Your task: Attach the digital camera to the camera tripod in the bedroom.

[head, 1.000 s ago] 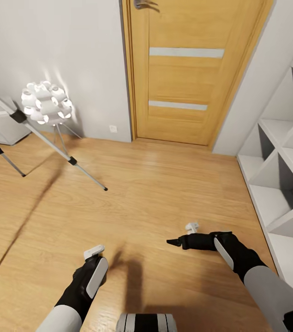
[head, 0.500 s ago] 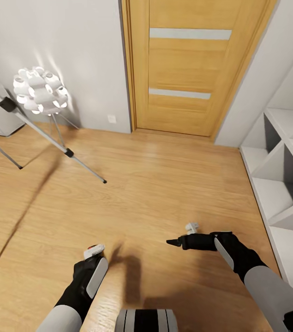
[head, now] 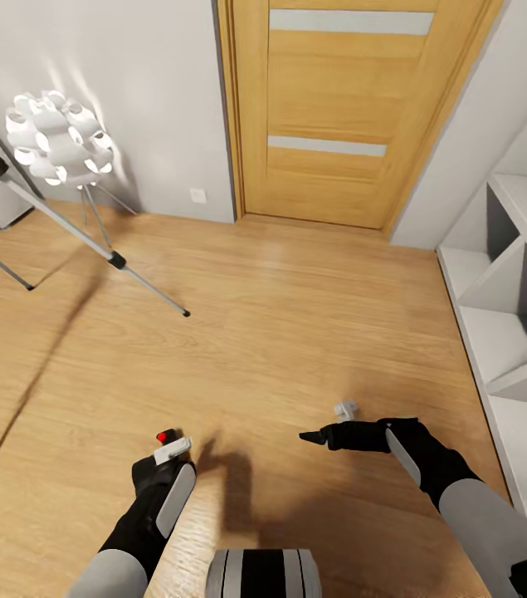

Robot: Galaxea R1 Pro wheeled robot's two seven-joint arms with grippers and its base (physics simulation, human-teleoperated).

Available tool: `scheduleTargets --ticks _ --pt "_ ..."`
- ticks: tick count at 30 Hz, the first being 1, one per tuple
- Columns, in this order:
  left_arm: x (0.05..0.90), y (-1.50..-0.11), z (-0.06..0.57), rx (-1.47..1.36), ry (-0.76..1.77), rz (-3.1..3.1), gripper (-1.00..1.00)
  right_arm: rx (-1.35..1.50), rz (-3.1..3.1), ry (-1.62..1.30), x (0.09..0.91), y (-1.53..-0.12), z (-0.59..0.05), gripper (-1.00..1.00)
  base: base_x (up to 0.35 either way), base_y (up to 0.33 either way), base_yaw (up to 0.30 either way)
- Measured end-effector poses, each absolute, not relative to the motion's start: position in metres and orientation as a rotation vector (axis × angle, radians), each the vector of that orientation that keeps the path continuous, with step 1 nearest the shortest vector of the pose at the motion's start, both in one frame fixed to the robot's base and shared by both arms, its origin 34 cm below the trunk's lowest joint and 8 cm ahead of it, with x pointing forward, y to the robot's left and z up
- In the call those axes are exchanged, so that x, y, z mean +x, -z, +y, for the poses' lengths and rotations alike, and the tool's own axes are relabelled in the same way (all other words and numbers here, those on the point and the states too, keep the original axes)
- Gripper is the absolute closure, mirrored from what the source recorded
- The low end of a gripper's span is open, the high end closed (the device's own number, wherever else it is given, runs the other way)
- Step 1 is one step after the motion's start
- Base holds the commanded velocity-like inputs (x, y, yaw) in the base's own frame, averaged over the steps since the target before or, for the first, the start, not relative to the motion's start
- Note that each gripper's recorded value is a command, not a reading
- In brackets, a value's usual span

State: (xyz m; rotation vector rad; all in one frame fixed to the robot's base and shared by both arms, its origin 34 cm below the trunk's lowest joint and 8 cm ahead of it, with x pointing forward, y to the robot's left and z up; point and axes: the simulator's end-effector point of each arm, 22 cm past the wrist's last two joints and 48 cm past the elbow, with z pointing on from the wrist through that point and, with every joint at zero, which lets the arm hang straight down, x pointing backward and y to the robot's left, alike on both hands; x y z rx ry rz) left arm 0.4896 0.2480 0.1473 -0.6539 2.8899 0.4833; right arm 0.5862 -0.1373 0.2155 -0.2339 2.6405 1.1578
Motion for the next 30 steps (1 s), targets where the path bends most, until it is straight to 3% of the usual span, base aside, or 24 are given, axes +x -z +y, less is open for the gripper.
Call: scheduleTargets --ticks 30 --pt "0.457 -0.089 0.249 -0.683 -0.459 2.911 -1.00 -0.165 2.750 -1.204 0.548 -0.152 -0.137 -1.00 0.000 0.000 0.000"
